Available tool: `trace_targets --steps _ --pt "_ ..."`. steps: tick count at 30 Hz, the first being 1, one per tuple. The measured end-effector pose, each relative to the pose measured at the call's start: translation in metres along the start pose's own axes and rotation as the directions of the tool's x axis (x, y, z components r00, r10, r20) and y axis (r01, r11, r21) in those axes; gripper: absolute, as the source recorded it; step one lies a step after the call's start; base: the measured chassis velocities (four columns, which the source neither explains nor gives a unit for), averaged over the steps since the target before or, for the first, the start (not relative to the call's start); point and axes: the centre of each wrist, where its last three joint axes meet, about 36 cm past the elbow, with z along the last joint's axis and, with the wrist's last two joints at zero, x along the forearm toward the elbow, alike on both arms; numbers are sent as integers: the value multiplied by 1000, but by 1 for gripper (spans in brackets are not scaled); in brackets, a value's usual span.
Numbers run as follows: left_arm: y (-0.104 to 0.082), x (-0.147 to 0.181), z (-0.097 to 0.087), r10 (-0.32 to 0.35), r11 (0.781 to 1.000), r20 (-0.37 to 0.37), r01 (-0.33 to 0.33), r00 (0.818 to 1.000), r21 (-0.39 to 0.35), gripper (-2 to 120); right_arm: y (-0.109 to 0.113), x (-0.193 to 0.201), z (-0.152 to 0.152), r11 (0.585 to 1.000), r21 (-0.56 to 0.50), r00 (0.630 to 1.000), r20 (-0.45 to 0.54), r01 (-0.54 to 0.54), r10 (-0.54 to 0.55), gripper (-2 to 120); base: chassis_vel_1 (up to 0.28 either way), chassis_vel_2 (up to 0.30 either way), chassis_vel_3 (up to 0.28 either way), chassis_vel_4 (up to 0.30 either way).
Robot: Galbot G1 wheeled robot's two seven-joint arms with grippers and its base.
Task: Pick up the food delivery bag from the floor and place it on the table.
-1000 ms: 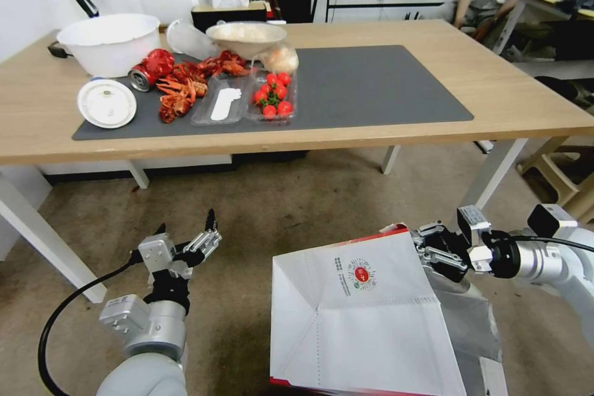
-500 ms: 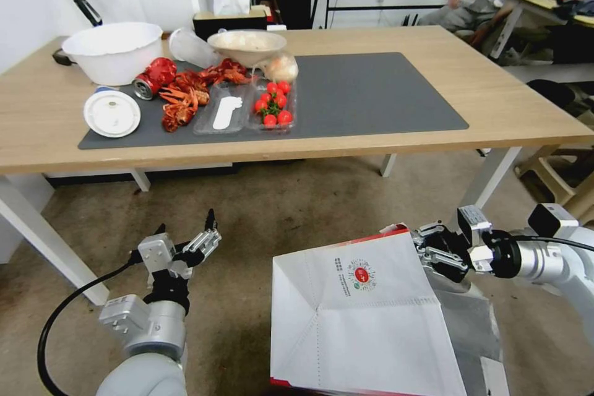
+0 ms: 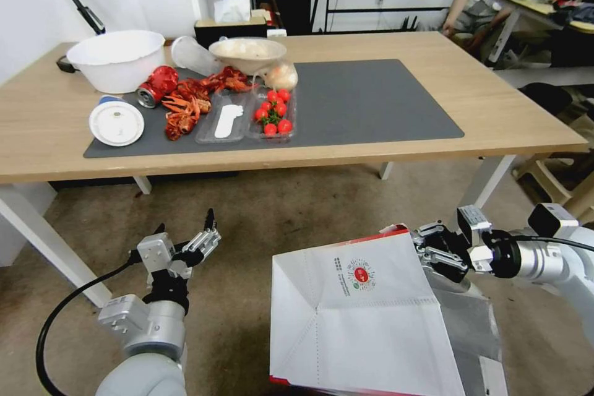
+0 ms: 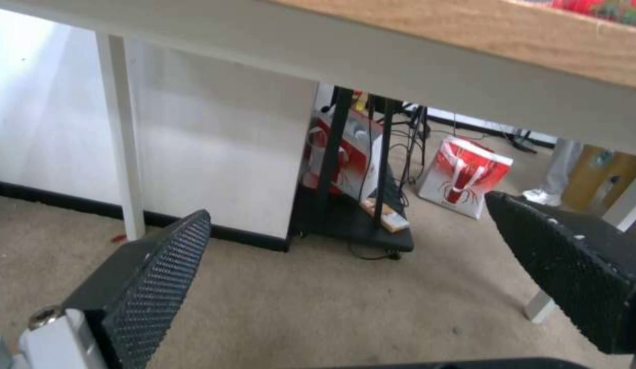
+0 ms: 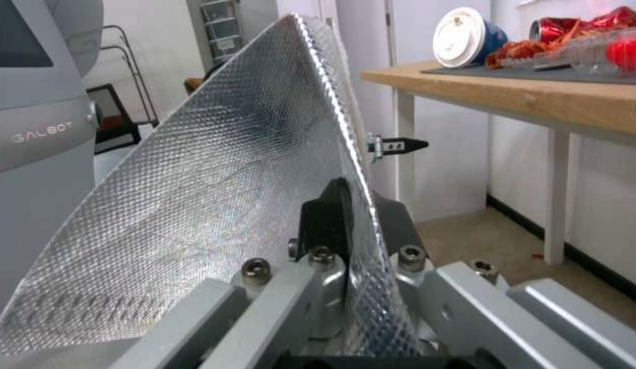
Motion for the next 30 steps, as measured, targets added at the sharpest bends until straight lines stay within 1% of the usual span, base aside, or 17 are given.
trace_targets --steps 30 --pt "1 0 -2 -3 1000 2 3 1000 -3 100 1 -1 -3 1000 7 1000 0 -1 1 0 0 0 0 0"
